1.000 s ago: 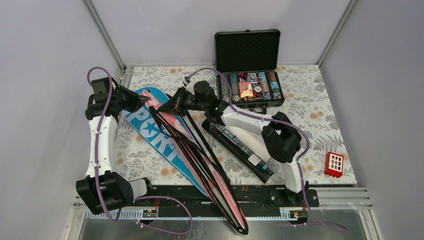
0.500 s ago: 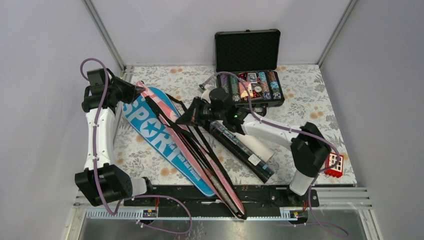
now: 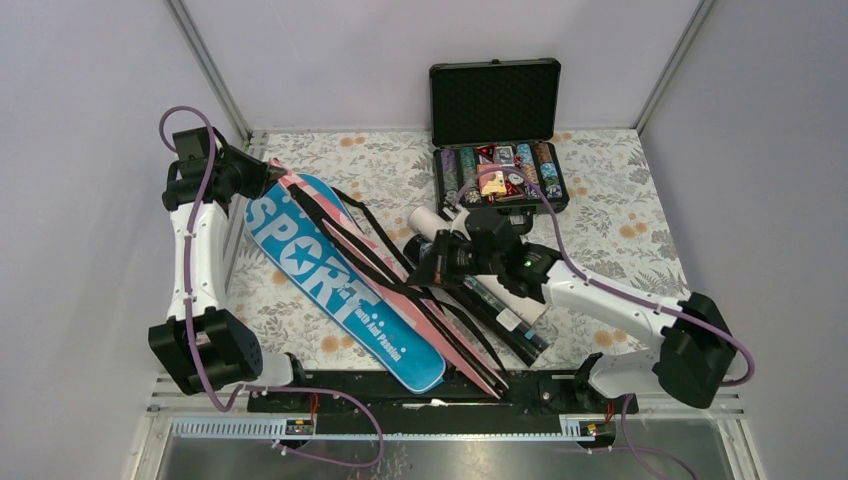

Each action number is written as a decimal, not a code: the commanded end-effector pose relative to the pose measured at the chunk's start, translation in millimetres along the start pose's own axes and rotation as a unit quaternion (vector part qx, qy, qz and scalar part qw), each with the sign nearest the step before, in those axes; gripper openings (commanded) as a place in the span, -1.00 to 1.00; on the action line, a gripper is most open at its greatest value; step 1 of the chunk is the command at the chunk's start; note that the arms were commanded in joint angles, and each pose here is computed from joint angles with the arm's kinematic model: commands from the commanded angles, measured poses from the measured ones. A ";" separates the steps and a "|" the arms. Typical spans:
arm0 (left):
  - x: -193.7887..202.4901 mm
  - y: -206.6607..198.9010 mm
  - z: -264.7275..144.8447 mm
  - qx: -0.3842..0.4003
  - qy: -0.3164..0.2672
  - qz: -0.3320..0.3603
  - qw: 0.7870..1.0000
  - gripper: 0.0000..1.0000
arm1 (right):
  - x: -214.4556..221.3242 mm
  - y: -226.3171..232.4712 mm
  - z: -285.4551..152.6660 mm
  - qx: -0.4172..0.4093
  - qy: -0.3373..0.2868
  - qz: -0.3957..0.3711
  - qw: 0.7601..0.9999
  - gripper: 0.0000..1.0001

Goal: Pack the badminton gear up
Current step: Zip the racket bag at the center of the board.

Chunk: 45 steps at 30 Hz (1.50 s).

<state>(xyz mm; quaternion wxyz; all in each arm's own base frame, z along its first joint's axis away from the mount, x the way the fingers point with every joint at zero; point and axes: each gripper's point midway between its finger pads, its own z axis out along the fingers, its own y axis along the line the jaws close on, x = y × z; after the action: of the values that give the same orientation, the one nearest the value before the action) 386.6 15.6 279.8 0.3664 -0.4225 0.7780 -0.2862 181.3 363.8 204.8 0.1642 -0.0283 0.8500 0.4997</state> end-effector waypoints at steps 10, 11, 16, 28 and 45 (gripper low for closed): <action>-55.9 -35.5 -2.1 0.037 -0.080 0.072 0.993 -1.00 | 29.8 -67.8 -63.8 0.129 -0.010 -0.040 0.991 -1.00; -56.1 -34.0 0.2 0.035 -0.078 0.073 0.994 -1.00 | 29.9 -70.7 -68.0 0.137 -0.015 -0.040 0.990 -1.00; -60.2 -29.6 9.3 0.024 -0.071 0.085 0.994 -1.00 | 28.8 -97.0 -90.6 0.204 -0.042 -0.044 0.977 -1.00; -83.9 -9.4 15.9 -0.032 -0.075 0.103 0.991 -1.00 | 39.5 -138.8 -139.0 0.300 -0.086 -0.013 0.950 -1.00; -156.0 -12.8 34.1 -0.090 -0.144 0.104 0.980 -1.00 | 62.7 -206.6 -194.1 0.417 -0.160 0.069 0.892 -1.00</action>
<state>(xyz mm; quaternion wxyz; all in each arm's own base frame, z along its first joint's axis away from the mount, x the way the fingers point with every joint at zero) 446.8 69.7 257.7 0.3097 -0.4121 0.8344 -0.1950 143.1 167.5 143.8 0.2806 0.1536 0.9131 0.2530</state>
